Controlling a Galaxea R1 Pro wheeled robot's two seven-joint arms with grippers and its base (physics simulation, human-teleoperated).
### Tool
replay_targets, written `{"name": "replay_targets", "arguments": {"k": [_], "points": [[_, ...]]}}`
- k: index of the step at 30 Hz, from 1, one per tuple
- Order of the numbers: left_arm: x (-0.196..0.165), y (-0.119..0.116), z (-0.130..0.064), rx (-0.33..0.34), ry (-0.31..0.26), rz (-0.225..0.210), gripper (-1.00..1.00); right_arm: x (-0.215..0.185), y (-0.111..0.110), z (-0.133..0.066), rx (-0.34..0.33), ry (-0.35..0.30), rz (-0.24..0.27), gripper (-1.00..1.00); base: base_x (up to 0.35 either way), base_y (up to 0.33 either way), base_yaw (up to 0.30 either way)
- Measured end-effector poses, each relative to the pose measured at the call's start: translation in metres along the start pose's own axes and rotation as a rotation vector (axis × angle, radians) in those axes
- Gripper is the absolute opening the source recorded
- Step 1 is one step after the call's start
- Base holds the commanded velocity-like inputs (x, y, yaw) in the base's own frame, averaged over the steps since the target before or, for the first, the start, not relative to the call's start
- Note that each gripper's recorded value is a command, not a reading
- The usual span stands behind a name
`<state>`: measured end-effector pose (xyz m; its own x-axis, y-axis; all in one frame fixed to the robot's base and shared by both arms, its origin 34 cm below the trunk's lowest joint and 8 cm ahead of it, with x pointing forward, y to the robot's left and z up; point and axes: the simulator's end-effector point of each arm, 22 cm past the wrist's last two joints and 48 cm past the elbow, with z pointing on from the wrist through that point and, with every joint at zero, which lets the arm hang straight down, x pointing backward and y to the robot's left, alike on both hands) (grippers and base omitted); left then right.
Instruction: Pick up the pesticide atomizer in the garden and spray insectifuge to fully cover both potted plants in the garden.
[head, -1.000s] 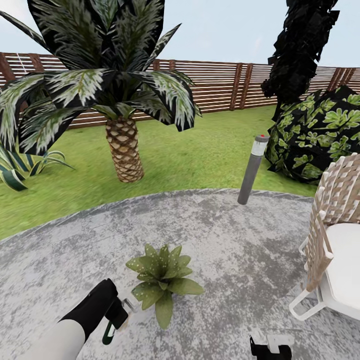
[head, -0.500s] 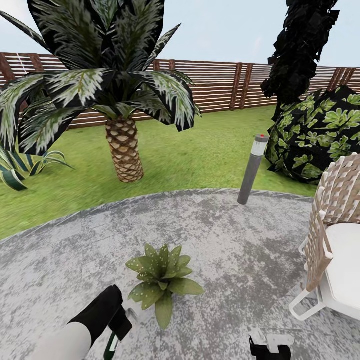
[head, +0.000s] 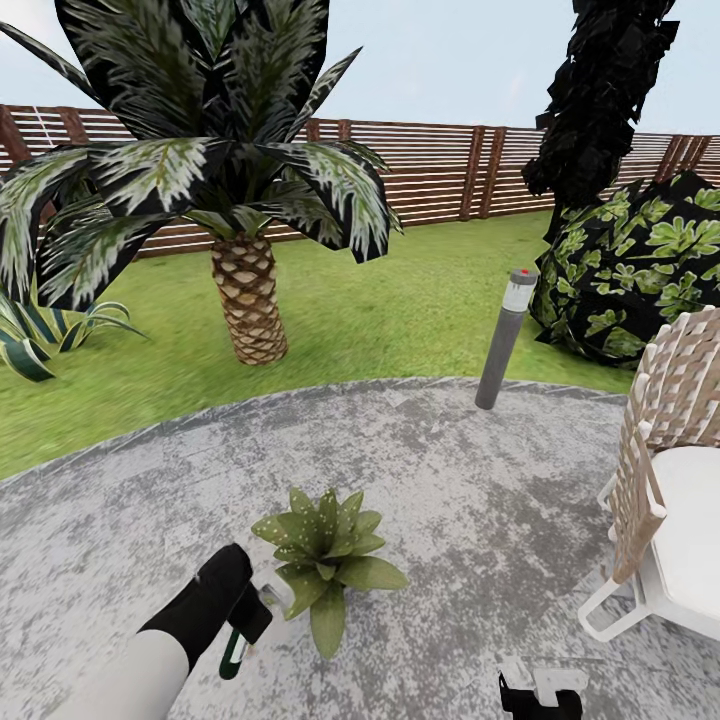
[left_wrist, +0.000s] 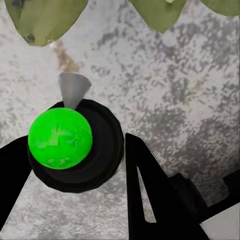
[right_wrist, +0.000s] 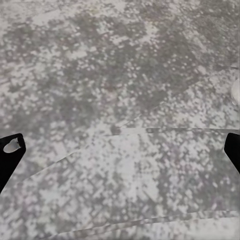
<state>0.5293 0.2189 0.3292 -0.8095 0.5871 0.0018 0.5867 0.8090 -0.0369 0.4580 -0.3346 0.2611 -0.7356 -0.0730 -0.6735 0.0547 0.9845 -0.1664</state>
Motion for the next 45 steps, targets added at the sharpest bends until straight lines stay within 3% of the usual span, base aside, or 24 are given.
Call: {"name": "replay_targets", "arguments": {"k": [5,15,22,33,39,41,45], "points": [[0.031,0.007,0.013,-0.004,0.049,-0.014,-1.0,0.0,0.0,0.0,0.0,-0.001,0.0,1.0,0.0,0.0,0.0],[0.018,0.004,0.007,-0.006,0.023,-0.01,-1.0,0.0,0.0,0.0,0.0,-0.001,0.0,1.0,0.0,0.0,0.0],[0.052,-0.006,0.024,0.019,0.074,-0.019,-1.0,0.0,0.0,0.0,0.0,-0.001,0.0,1.0,0.0,0.0,0.0],[0.025,-0.034,0.021,0.046,0.035,0.008,-1.0,0.0,0.0,0.0,0.0,-0.001,0.0,1.0,0.0,0.0,0.0],[0.049,-0.043,0.032,0.067,0.072,0.004,-1.0,0.0,0.0,0.0,0.0,-0.001,0.0,1.0,0.0,0.0,0.0],[0.051,-0.052,0.039,0.084,0.035,0.043,-1.0,0.0,0.0,0.0,0.0,-0.001,0.0,1.0,0.0,0.0,0.0],[0.039,-0.058,0.038,0.092,-0.003,0.06,-1.0,0.0,0.0,0.0,0.0,-0.001,0.0,1.0,0.0,0.0,-0.126]]}}
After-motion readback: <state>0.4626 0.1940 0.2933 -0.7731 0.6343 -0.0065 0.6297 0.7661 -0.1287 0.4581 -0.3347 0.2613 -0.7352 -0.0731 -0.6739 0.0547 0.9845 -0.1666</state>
